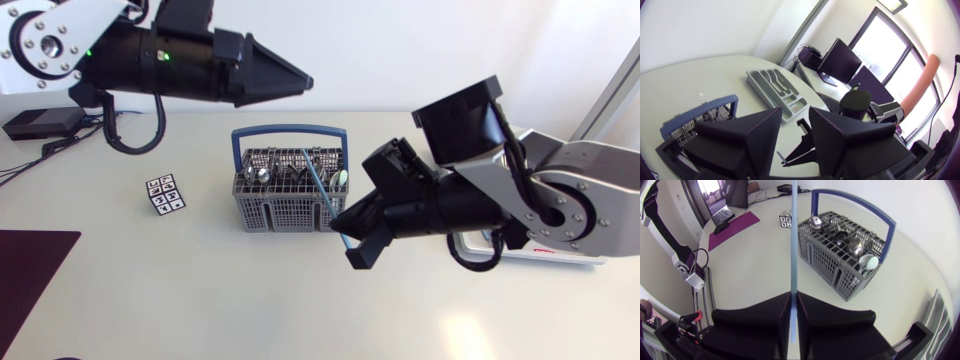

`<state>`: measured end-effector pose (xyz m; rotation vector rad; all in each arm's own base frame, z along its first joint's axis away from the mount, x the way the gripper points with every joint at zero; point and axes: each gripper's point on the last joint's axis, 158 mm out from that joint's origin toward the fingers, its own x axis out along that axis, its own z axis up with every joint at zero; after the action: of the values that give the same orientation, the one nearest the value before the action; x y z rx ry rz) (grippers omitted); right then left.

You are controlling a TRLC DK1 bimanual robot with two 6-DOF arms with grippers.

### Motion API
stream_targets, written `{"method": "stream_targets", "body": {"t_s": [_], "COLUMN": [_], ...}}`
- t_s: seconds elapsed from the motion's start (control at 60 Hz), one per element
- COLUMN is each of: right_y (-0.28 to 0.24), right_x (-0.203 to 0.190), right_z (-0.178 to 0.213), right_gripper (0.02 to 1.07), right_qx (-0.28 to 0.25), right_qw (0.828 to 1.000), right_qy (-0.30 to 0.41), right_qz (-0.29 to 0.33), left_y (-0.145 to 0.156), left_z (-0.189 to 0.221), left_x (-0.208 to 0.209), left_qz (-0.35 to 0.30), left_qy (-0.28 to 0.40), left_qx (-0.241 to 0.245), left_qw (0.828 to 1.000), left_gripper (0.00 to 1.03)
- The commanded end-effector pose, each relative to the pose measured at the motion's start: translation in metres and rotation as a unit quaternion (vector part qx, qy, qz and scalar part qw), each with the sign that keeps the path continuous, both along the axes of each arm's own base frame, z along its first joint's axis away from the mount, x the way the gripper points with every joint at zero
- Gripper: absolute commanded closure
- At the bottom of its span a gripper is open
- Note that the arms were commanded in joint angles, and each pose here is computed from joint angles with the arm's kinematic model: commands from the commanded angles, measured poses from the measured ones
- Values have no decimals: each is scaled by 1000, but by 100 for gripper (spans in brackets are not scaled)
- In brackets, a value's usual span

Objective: Transfer all utensils from the basket to the drawer tray.

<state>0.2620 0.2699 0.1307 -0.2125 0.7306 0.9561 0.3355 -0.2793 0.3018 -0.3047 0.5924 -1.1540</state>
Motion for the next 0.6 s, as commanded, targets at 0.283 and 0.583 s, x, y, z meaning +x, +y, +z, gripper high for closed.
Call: {"method": "stream_targets", "body": {"t_s": [0.283, 0.583], "right_y": [-114, -239], "right_x": [50, 105], "right_z": [-15, -48], "right_gripper": [101, 101], "right_qx": [-16, -31], "right_qw": [988, 947], "right_qy": [7, 44], "right_qz": [-153, -317], "left_y": [9, 5], "left_z": [-36, -104], "left_x": [26, 21], "left_qz": [68, 89], "left_qy": [-88, -174], "left_qx": [102, 270], "left_qw": [988, 943], "left_gripper": [55, 55]}}
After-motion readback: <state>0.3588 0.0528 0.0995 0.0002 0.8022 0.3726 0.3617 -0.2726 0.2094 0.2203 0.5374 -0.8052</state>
